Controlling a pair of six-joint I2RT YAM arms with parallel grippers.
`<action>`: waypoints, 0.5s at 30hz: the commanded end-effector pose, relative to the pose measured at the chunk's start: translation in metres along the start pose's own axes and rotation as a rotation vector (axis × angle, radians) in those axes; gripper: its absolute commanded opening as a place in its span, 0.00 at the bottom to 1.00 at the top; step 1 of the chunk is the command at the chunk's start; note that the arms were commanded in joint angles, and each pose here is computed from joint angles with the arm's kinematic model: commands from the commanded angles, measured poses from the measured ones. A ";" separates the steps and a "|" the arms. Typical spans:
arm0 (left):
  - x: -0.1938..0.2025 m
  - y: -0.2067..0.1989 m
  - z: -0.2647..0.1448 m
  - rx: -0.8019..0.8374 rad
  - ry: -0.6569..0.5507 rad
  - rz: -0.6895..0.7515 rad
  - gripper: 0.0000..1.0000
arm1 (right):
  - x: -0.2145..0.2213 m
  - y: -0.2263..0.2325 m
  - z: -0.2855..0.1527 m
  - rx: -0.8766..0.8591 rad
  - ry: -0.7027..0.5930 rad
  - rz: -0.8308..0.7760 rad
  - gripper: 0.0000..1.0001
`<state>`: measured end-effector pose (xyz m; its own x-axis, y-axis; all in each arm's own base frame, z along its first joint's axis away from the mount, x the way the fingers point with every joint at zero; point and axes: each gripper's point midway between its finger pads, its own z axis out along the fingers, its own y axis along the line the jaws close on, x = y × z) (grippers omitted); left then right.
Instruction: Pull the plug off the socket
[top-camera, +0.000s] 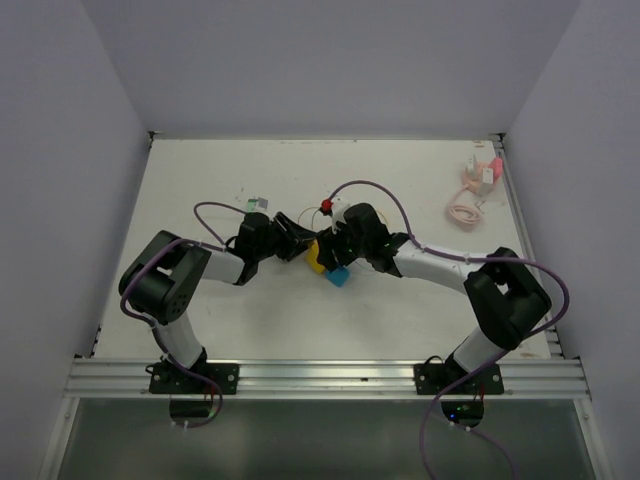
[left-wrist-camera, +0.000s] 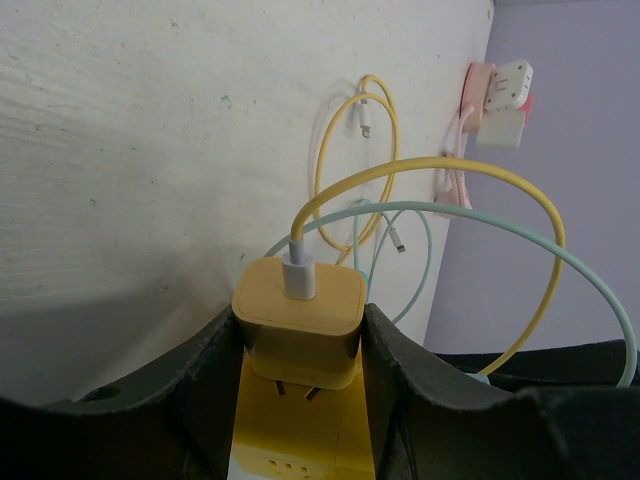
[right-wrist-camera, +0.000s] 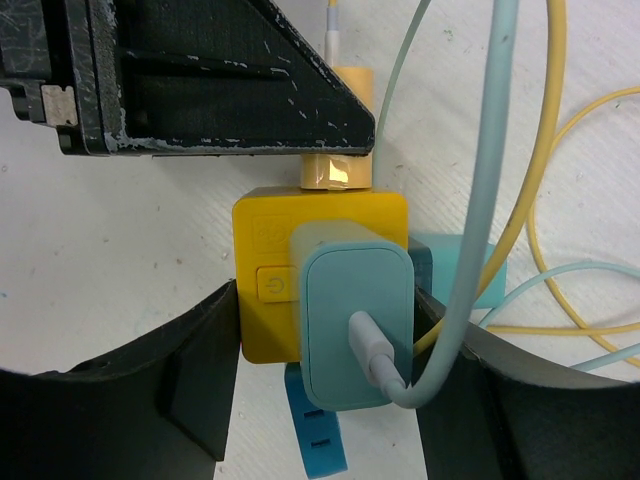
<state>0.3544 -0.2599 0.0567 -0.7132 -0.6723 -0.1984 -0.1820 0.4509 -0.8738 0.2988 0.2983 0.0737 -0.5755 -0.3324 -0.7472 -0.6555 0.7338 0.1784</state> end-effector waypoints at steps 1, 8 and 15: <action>-0.056 -0.030 -0.002 0.090 -0.192 0.016 0.00 | 0.063 0.002 -0.020 -0.008 0.229 -0.020 0.00; -0.069 -0.033 -0.001 0.118 -0.264 -0.039 0.00 | 0.067 0.005 -0.026 -0.022 0.235 -0.015 0.00; -0.093 -0.048 0.001 0.146 -0.351 -0.062 0.00 | 0.069 0.008 -0.032 -0.038 0.234 -0.010 0.00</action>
<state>0.3548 -0.2630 0.0619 -0.7117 -0.6814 -0.1710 -0.1848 0.4164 -0.8902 0.2937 0.2925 0.0767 -0.5639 -0.3437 -0.7509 -0.6641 0.7293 0.1649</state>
